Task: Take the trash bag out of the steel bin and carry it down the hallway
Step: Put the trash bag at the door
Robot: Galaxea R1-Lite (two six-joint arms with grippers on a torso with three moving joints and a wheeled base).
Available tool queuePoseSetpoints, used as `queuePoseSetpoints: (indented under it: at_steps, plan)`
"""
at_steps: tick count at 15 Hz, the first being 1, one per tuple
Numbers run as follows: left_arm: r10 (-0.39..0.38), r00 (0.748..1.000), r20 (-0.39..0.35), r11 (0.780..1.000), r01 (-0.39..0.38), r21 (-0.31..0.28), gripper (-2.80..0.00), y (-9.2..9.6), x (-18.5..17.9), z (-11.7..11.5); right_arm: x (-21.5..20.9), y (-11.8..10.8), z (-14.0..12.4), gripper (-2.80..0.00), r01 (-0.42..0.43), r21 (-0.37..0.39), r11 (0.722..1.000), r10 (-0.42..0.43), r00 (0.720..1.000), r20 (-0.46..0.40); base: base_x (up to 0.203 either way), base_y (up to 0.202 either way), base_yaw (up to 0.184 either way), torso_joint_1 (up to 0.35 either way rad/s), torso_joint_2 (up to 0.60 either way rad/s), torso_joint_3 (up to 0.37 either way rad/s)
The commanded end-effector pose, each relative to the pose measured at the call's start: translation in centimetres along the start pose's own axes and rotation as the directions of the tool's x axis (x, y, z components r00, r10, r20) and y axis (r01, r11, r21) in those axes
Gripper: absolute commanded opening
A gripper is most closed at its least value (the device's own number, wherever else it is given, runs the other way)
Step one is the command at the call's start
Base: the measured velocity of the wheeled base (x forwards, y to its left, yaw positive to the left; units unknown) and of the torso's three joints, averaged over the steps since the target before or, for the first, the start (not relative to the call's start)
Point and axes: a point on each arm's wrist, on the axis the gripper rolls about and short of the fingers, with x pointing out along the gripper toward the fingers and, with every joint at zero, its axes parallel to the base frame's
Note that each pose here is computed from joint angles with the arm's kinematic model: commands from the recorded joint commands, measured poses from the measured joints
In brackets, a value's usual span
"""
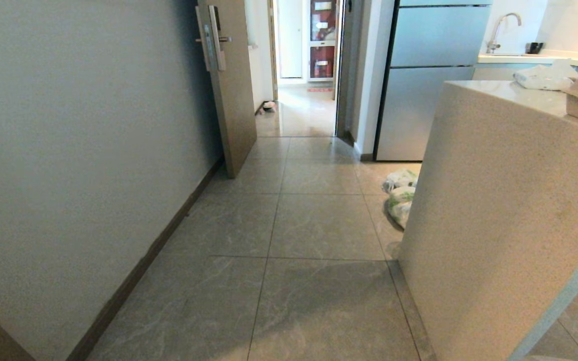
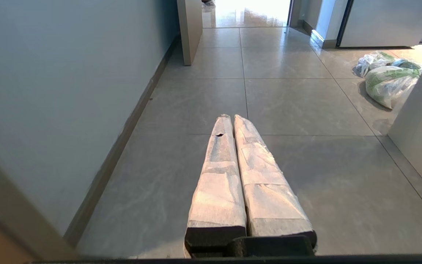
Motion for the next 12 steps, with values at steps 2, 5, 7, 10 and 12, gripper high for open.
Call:
queuePoseSetpoints:
  at_steps: [2,5,7,10,12]
  plan:
    - [0.001,1.000,-0.003,1.000,-0.001,-0.001,-2.80,0.00,0.03,-0.08,0.01,0.00,-0.04,-2.80,0.000,0.001,1.000,0.000,1.000,-0.001,0.189,0.000,0.002,0.004,0.00,0.006]
    - [0.001,1.000,-0.003,1.000,-0.001,-0.001,-2.80,0.00,0.03,-0.08,0.01,0.00,-0.04,-2.80,0.000,0.001,1.000,0.000,1.000,-0.001,0.188,0.000,0.000,0.003,0.00,0.005]
    - [0.001,1.000,-0.003,1.000,-0.001,-0.001,-2.80,0.00,0.03,-0.08,0.01,0.00,-0.04,-2.80,0.000,0.001,1.000,0.000,1.000,-0.001,0.190,0.000,0.002,0.000,0.00,0.000]
    - [0.001,1.000,-0.002,1.000,-0.001,0.000,-2.80,0.00,0.02,-0.05,0.01,0.00,-0.04,-2.80,0.000,0.000,1.000,0.000,1.000,-0.001,0.191,0.000,0.000,0.003,0.00,0.004]
    - [0.001,1.000,-0.003,1.000,-0.001,0.001,-2.80,0.00,0.03,-0.08,0.01,0.00,-0.04,-2.80,0.000,0.001,1.000,0.000,1.000,-0.001,0.186,0.000,0.001,0.001,0.00,0.002]
